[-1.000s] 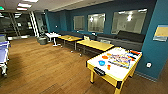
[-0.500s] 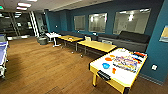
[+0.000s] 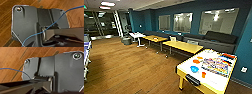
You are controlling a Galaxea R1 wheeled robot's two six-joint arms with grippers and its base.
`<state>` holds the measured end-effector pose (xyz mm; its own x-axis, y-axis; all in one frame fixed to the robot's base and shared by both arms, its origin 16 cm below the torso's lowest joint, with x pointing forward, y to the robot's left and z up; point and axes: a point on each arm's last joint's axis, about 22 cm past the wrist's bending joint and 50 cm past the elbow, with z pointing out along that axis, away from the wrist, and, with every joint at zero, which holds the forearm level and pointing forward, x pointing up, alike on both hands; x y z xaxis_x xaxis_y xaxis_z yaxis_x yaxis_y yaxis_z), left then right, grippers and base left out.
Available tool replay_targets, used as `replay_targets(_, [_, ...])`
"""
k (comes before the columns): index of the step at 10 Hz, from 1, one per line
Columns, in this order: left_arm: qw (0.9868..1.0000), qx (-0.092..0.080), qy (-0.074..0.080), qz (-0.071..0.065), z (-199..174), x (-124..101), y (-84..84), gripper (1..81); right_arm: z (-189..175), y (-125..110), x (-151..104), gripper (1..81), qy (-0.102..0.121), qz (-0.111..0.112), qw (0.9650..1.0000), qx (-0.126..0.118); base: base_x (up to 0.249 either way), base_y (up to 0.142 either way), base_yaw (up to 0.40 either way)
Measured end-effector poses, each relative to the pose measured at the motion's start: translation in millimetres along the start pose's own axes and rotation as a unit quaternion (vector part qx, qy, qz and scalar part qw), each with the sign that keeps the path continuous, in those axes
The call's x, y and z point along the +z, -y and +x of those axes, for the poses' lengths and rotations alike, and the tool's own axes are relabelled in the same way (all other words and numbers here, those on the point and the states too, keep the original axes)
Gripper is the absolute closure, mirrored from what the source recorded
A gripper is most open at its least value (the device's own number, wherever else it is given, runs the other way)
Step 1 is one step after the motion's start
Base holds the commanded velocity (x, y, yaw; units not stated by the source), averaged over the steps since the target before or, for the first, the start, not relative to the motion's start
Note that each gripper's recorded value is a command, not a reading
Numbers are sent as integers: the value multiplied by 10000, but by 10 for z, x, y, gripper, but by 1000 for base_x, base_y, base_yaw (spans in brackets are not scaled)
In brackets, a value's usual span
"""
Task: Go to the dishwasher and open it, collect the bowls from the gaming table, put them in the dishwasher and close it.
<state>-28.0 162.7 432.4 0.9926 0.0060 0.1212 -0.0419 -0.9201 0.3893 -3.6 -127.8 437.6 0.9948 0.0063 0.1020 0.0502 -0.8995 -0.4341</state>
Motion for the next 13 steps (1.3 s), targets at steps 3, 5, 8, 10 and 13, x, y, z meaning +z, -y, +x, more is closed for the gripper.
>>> replay_targets(3, [10000, 2, -18, 7, 11, -4, 14, 10, -12, -101, -8, 10, 13, -113, 9998, -161, 191, 85, 0])
replay_targets(5, [10000, 5, -27, 6, 33, -1, 13, 10, 6, -172, -17, 10, 10, -188, 9996, -217, 190, 74, 0])
replay_targets(8, [10000, -1, -19, 0, 15, -1, 3, 10, 9, -124, 0, 10, 6, -159, 9996, -223, 186, 63, 0])
replay_targets(10, [10000, 0, -13, 16, 10, -8, 27, 10, 4, -83, 13, 10, 11, -133, 9996, -229, 180, 0, 0])
replay_targets(13, [10000, 0, -18, 4, 11, -2, 8, 10, 2, -96, 10, 10, 8, -146, 9996, -234, 177, 0, 0])
